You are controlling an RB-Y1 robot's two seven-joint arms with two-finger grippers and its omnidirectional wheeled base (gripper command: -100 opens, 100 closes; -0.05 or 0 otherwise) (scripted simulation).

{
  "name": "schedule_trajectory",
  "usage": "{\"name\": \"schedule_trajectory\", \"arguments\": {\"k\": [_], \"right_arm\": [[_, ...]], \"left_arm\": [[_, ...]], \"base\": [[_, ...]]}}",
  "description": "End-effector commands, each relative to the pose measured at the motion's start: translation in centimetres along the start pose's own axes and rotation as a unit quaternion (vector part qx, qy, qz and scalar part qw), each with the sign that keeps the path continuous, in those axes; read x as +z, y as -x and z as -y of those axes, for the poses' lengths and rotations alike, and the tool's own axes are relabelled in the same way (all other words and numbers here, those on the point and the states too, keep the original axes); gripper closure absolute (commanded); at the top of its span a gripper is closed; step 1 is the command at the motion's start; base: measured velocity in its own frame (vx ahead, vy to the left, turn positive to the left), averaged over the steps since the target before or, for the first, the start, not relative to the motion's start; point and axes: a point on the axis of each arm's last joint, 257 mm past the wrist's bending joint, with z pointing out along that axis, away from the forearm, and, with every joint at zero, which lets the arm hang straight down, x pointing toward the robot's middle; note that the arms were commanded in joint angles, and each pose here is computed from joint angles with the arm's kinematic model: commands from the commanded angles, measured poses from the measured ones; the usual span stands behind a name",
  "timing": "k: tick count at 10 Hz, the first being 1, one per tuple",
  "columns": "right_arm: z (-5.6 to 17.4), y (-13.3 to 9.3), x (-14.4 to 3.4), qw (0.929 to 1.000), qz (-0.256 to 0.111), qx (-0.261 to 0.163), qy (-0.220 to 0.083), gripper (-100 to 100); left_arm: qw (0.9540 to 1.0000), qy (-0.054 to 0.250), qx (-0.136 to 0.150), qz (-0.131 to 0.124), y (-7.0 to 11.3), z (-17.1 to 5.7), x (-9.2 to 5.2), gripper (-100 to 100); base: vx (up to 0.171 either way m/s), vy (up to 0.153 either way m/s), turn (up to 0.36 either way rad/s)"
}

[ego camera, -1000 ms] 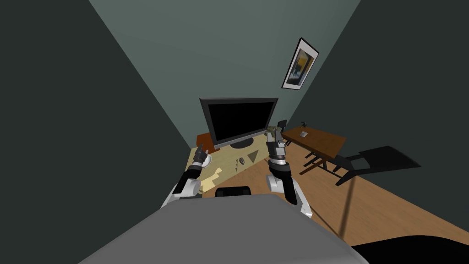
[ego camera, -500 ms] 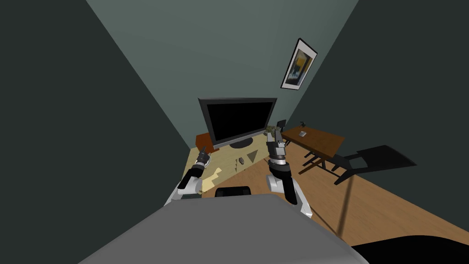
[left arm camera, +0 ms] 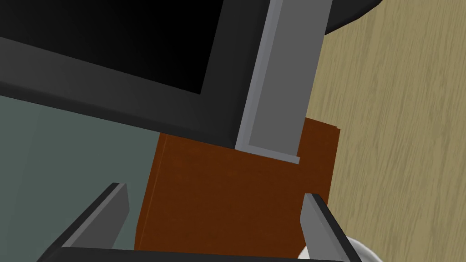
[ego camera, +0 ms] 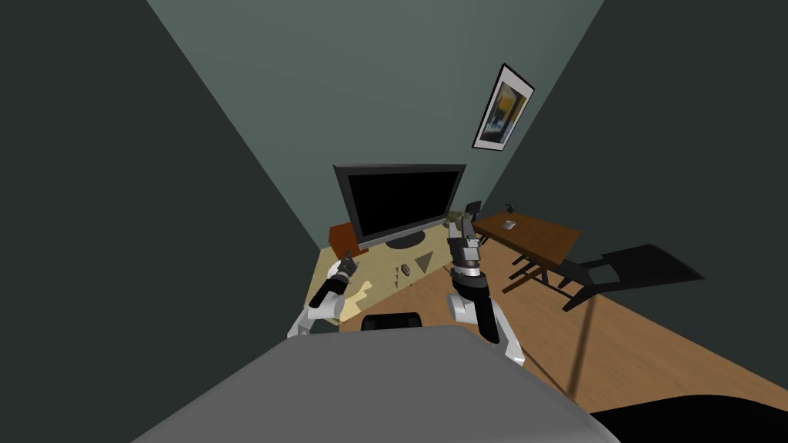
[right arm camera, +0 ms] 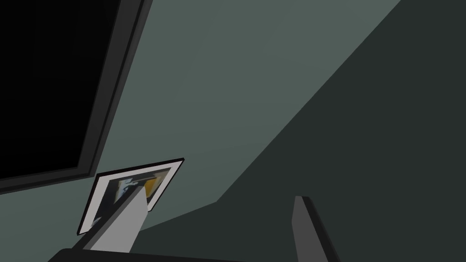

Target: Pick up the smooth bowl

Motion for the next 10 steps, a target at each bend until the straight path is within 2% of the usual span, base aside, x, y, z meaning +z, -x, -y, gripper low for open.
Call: {"name": "schedule_trajectory", "arguments": {"k": [1,3,4,6,7,10], "right_arm": [[0.0,0.0,0.0,1.0,0.0,0.0,0.0,0],[0.0,0.0,0.0,1.0,0.0,0.0,0.0,0],[0.0,0.0,0.0,1.0,0.0,0.0,0.0,0],[0.0,0.0,0.0,1.0,0.0,0.0,0.0,0],[0.0,0.0,0.0,1.0,0.0,0.0,0.0,0],[0.0,0.0,0.0,1.0,0.0,0.0,0.0,0]], "left_arm": [[0.9994,0.032,-0.011,0.004,0.4,-2.2,0.6,-100],[0.9966,0.076,-0.031,0.01,0.7,-5.0,1.5,-100],[0.9962,0.08,-0.031,0.012,0.8,-5.3,1.5,-100],[0.991,0.123,-0.049,0.02,1.1,-8.0,2.1,-100],[0.9908,0.125,-0.049,0.02,1.2,-8.2,2.1,-100],[0.9801,0.181,-0.075,0.034,1.5,-11.5,2.8,-100]], "base": [[-0.002,-0.001,0.024],[-0.001,0.004,0.049],[0.0,0.004,0.018],[-0.002,0.009,0.063],[0.0,0.009,0.023],[0.004,0.018,0.083]]}}
